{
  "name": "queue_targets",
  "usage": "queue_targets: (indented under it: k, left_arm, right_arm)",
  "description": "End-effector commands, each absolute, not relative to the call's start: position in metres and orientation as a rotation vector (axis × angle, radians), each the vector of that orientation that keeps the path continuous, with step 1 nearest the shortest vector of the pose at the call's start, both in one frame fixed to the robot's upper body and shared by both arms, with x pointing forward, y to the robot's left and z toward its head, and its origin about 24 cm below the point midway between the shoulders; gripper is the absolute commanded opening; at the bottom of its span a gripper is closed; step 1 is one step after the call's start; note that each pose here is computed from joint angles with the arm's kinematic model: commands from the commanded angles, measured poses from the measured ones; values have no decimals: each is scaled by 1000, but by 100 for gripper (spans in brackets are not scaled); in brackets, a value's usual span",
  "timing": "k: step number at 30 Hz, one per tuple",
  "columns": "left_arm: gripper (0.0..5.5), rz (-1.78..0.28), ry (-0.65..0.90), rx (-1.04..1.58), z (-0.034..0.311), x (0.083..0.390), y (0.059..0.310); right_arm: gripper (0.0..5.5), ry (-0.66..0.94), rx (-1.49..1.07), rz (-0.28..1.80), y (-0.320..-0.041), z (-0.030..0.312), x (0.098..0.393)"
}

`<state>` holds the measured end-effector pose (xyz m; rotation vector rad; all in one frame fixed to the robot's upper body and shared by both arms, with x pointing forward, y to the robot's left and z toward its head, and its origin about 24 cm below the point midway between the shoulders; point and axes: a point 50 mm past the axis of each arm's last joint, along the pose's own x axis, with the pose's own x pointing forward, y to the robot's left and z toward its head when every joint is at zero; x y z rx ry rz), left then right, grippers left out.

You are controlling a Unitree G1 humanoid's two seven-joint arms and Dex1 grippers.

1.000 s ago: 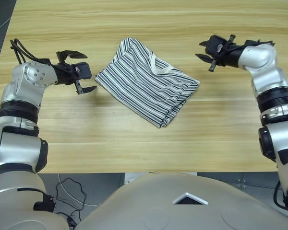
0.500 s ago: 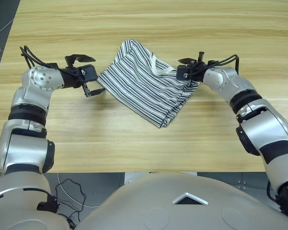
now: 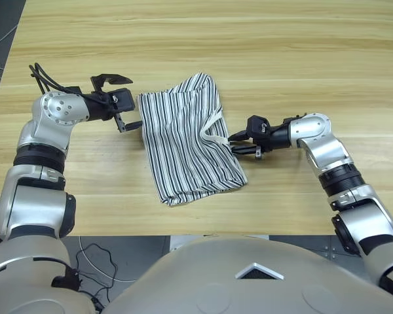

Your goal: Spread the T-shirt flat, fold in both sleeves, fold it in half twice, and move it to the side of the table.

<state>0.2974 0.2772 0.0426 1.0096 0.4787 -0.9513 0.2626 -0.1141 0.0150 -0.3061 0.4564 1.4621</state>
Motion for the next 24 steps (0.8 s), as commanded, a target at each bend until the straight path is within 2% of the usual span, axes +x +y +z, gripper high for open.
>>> queue_targets:
  k: [1, 6, 10, 12, 15, 17, 19, 24]
  left_arm:
    - [548, -1079, 638, 979, 4, 272, 271]
    - [548, -1102, 603, 959, 3, 270, 262]
    - [548, -1141, 528, 938, 11, 272, 247]
    - [548, -1149, 478, 916, 17, 272, 239]
    - [548, -1160, 444, 870, 18, 267, 229]
    - [548, -1169, 437, 824, 17, 262, 223]
    - [548, -1173, 438, 815, 15, 257, 220]
    - [548, -1170, 460, 841, 10, 251, 219]
  right_arm:
    - [150, 537, -322, 1344, -128, 15, 255]
    - [150, 504, -297, 1309, -138, 39, 243]
    - [150, 584, -45, 1228, -169, 58, 242]
    - [150, 651, 183, 1125, -187, 66, 236]
    - [150, 885, 261, 1012, -198, 57, 206]
    - [150, 1068, 307, 887, -200, 45, 192]
    - [150, 1172, 322, 785, -198, 38, 184]
    - [150, 1076, 378, 761, -168, 51, 182]
